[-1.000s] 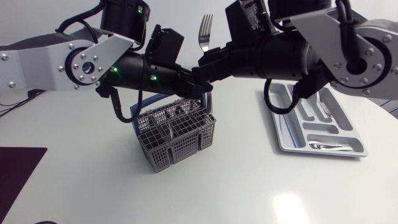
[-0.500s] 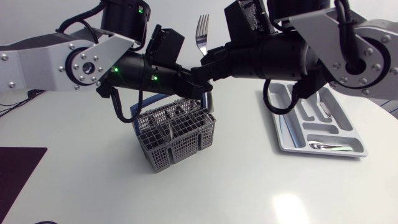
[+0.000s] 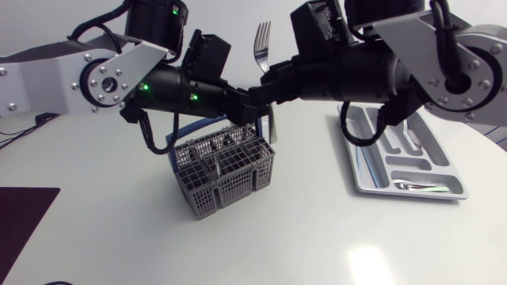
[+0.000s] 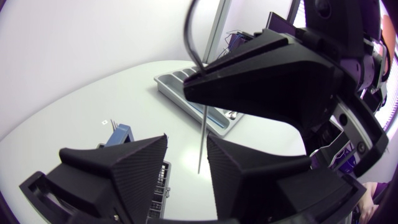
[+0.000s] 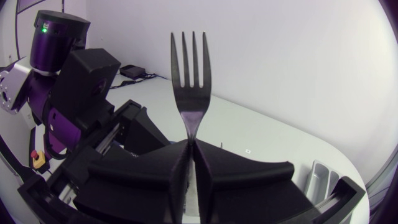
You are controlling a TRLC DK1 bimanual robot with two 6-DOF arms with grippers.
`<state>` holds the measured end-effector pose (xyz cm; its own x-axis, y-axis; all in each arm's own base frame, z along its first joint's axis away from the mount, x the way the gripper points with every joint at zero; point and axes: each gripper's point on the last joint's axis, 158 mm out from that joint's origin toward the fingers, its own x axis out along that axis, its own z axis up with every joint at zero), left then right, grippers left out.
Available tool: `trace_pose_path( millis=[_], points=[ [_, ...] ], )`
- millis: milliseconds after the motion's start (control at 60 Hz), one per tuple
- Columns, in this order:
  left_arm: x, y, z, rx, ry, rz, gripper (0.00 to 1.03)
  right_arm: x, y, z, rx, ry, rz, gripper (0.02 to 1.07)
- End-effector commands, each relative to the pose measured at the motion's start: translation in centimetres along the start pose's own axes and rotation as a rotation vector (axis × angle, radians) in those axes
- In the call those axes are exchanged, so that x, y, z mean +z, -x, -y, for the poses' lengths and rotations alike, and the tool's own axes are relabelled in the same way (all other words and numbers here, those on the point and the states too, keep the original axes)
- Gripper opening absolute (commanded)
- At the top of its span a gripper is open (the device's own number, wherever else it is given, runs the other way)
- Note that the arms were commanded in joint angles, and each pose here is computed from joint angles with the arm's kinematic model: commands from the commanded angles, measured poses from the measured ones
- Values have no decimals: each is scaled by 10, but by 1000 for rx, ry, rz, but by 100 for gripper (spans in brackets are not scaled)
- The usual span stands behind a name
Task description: Unload the cutlery basket into the drawer organizer.
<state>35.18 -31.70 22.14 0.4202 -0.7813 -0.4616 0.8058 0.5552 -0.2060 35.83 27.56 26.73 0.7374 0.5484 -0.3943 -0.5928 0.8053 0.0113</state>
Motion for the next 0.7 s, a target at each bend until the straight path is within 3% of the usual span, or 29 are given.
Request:
trace_pose_path(
  millis=[0,133,383,683],
  points=[
    [25,16,-5,30,0,61,81,-2,10,7,-9,-11,3,13],
    [30,28,-14,65,-5,83,87,-11,18,24,-36,-22,-7,13],
    [40,51,-18,105,-25,117,87,-31,41,71,-101,-52,-26,13],
    [26,67,-20,152,-84,82,88,-63,75,154,-230,-101,-62,13]
  ],
)
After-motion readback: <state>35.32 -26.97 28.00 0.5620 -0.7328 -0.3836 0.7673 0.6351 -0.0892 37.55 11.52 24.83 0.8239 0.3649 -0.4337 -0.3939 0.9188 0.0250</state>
